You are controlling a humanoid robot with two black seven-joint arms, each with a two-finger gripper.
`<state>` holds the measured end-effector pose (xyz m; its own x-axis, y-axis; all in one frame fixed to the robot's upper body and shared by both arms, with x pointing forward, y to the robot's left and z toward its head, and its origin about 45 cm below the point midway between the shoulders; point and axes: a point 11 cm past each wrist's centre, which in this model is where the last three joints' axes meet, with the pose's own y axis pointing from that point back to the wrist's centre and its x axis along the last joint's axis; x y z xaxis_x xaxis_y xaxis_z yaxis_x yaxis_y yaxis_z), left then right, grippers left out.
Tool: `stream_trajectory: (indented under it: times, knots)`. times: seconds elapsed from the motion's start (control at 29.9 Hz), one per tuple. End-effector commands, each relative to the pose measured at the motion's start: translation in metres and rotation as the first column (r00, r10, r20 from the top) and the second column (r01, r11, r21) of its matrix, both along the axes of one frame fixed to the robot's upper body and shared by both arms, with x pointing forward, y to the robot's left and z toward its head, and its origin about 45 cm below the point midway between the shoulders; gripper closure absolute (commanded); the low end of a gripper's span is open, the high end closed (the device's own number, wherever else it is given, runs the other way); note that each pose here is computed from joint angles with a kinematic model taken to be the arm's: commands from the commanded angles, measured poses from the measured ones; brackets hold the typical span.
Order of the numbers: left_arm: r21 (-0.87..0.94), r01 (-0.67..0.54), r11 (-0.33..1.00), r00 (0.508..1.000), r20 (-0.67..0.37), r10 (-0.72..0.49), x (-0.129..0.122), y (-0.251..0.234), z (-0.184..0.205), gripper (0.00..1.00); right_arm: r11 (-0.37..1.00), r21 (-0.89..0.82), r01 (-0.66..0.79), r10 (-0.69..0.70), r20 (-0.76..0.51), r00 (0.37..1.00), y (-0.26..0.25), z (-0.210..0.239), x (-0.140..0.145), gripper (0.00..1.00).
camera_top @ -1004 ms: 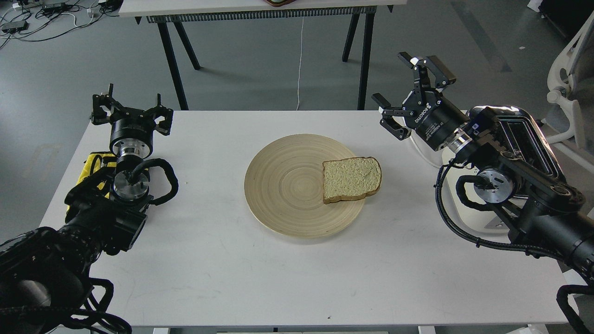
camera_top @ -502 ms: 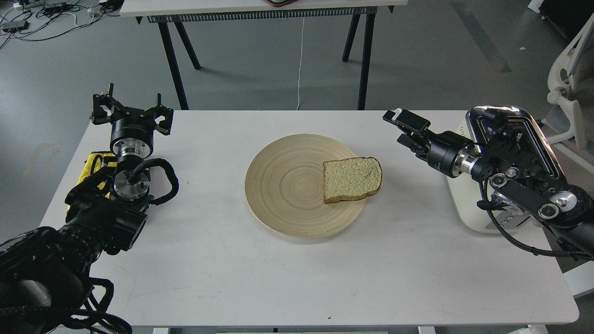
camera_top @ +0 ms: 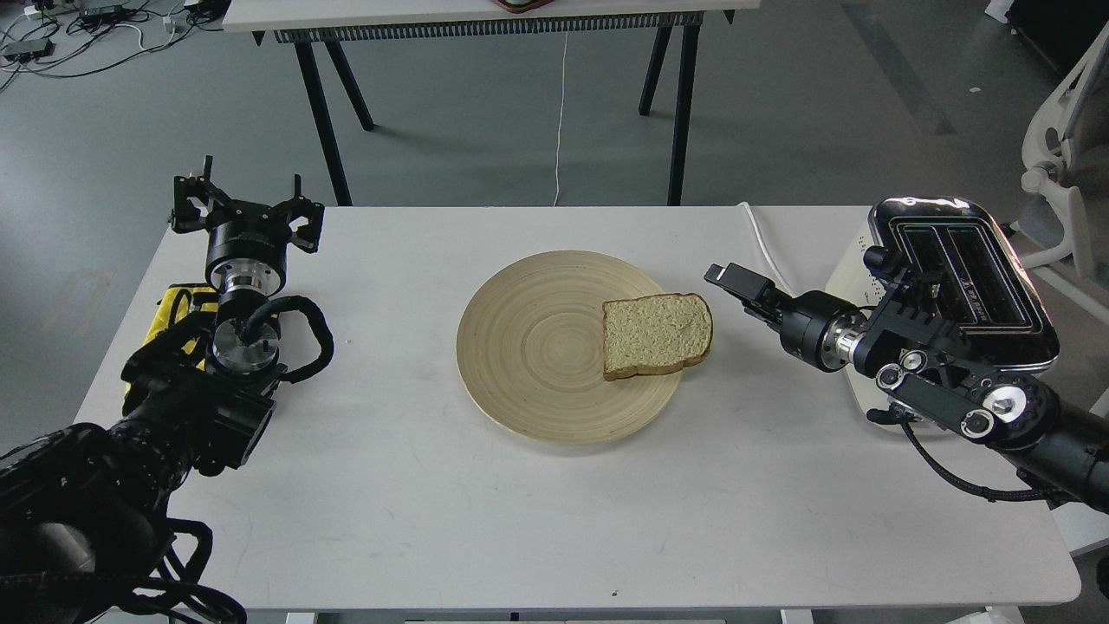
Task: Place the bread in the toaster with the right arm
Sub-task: 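Reach the open right gripper to the bread slice edge and close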
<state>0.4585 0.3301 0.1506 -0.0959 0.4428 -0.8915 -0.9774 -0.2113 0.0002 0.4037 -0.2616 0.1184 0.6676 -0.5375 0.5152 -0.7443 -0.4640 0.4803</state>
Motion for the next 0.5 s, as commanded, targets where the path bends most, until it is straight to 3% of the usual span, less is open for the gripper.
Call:
stream_trajectory:
  times: [0.0, 0.47]
  knots:
    - [0.001, 0.000, 1.000, 1.000, 0.000, 0.000, 0.000, 0.000, 0.000, 0.00, 1.000, -0.026, -0.008, 0.008, -0.018, 1.000, 0.006, -0.011, -0.004, 0.01]
    - [0.002, 0.001, 1.000, 1.000, 0.000, -0.001, 0.000, 0.000, 0.000, 0.00, 0.999, -0.038, -0.035, 0.033, -0.040, 0.999, 0.021, -0.026, -0.014, 0.02]
